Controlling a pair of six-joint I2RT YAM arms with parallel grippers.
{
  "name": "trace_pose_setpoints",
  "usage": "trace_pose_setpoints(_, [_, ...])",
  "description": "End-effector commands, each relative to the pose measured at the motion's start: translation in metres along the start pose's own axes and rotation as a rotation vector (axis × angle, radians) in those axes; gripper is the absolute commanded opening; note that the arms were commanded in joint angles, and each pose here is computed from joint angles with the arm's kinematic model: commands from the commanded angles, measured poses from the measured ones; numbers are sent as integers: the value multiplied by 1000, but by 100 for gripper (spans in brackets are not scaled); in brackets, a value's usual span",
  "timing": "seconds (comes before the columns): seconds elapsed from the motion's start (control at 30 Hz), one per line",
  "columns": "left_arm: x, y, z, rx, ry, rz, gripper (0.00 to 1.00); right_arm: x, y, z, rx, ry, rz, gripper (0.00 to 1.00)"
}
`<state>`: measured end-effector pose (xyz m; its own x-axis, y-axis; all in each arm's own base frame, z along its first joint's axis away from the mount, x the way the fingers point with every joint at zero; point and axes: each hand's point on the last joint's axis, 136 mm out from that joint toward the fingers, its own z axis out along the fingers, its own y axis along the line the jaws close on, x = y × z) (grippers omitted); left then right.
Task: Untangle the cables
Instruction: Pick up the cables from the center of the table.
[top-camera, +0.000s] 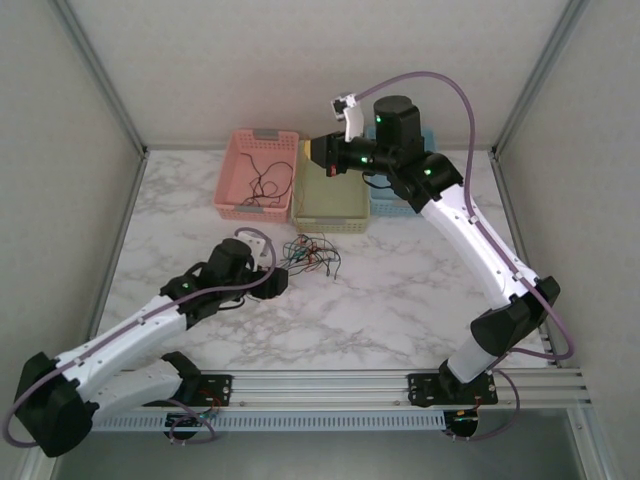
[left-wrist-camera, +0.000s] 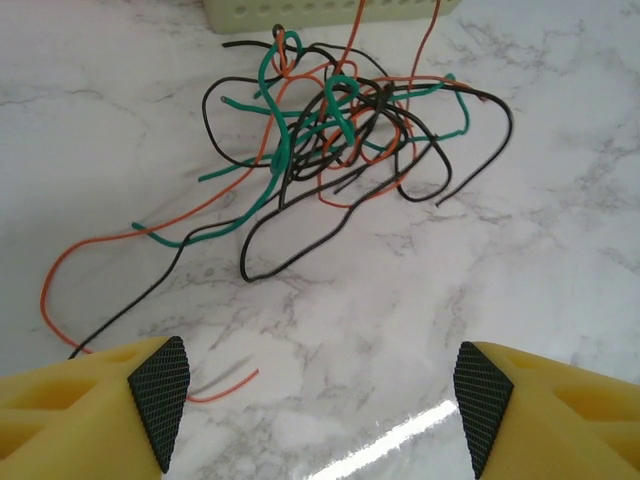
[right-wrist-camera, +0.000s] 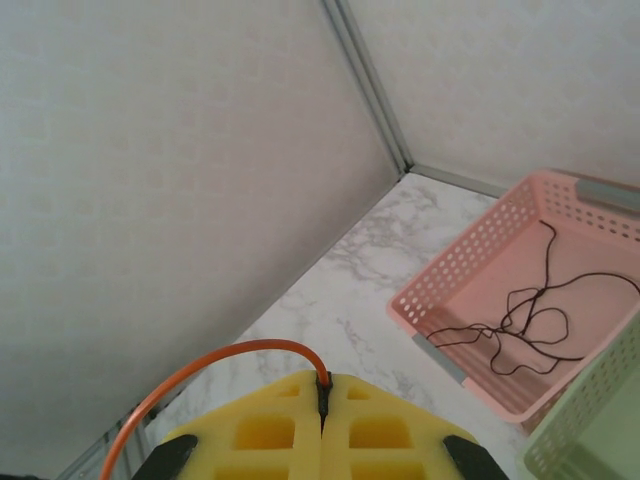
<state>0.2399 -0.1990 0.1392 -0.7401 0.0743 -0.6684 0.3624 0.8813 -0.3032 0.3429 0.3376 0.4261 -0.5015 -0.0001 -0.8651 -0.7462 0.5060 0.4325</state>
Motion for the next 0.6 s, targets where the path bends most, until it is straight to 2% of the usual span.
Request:
trace_pose_setpoints(0.0, [-4,3,25,-21,-38,-2,73,-10,-1,2,13,-26,8,0])
trace_pose_setpoints(0.13, [-16,-2,52,-16,-60,29,73,-13,4,-1,2,-29,3,0])
trace_pose_setpoints(0.27, [-27,-10,63,30,-106,33,74,-8,4,-4,4,-6,-11,0])
trace_pose_setpoints(0.4, [-26,-4,80,-2,-66,24,72,-5,5,-5,4,9,-18,0])
trace_pose_setpoints(0.57, [-37,-4,86,-5,-84,9,67,-5,6,-6,-1,10,-20,0])
